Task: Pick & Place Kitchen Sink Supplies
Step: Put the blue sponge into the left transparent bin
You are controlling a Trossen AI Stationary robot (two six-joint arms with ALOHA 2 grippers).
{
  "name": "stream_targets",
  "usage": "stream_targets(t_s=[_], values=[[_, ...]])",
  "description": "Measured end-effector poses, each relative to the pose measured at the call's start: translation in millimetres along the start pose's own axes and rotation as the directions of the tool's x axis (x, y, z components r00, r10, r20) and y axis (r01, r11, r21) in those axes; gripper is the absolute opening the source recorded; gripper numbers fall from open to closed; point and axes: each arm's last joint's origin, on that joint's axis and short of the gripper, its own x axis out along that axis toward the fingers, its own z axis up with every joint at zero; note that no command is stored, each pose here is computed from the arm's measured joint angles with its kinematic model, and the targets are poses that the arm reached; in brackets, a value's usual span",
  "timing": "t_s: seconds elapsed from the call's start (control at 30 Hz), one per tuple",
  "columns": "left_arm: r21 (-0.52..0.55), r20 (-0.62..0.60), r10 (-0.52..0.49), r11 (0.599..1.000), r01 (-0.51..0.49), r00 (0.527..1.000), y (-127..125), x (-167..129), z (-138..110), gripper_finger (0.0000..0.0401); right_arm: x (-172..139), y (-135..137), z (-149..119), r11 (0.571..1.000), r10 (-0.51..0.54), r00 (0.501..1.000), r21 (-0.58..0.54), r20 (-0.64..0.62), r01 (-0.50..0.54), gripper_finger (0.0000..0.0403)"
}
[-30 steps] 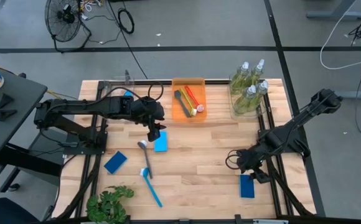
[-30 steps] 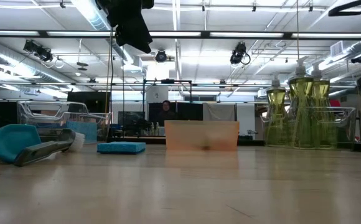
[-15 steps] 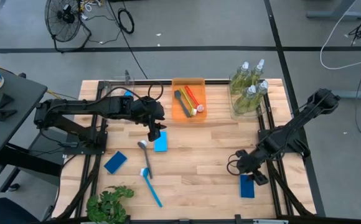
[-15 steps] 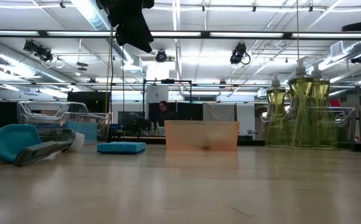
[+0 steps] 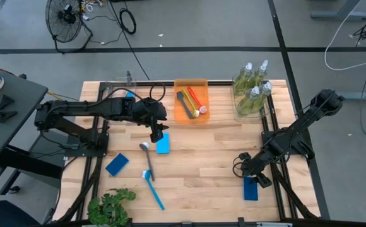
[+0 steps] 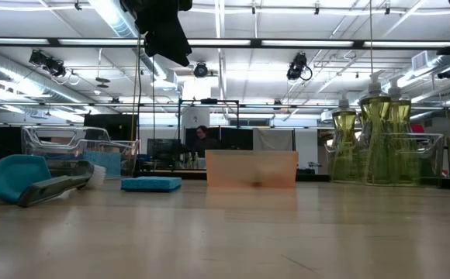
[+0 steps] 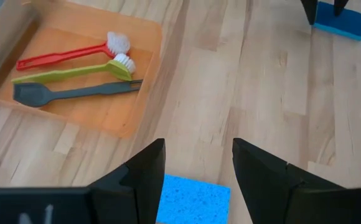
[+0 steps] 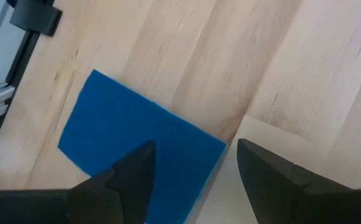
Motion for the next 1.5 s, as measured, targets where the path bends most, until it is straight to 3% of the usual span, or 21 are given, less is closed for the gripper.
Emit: stream_targets(t_s=[0.43,1.03,1.33,1.5], values=[[-0.006,-0.001,0.0,1.0,0.0,1.0,0.0,0.0,-0.1,0.0193,6.7,-5.1,-9.6,1.0,0.023,0.998,-0.021,0.058,-0.022,0.022],[-0.019,-0.001,0.001,1.0,-0.001,1.0,0.0,0.1,-0.1,0.0193,6.7,-4.6,-8.3,0.998,0.029,0.997,-0.049,0.072,-0.025,0.0059],[-0.028,-0.001,0.001,1.0,-0.001,1.0,0.2,0.1,0.0,0.0193,6.7,-4.6,-8.4,0.998,0.032,0.997,-0.049,0.071,-0.029,0.001],[-0.027,-0.001,0.001,1.0,-0.001,1.0,0.2,0.2,-0.1,0.0193,6.8,-4.4,-8.4,0.999,0.038,0.997,-0.034,0.07,-0.036,0.0004]])
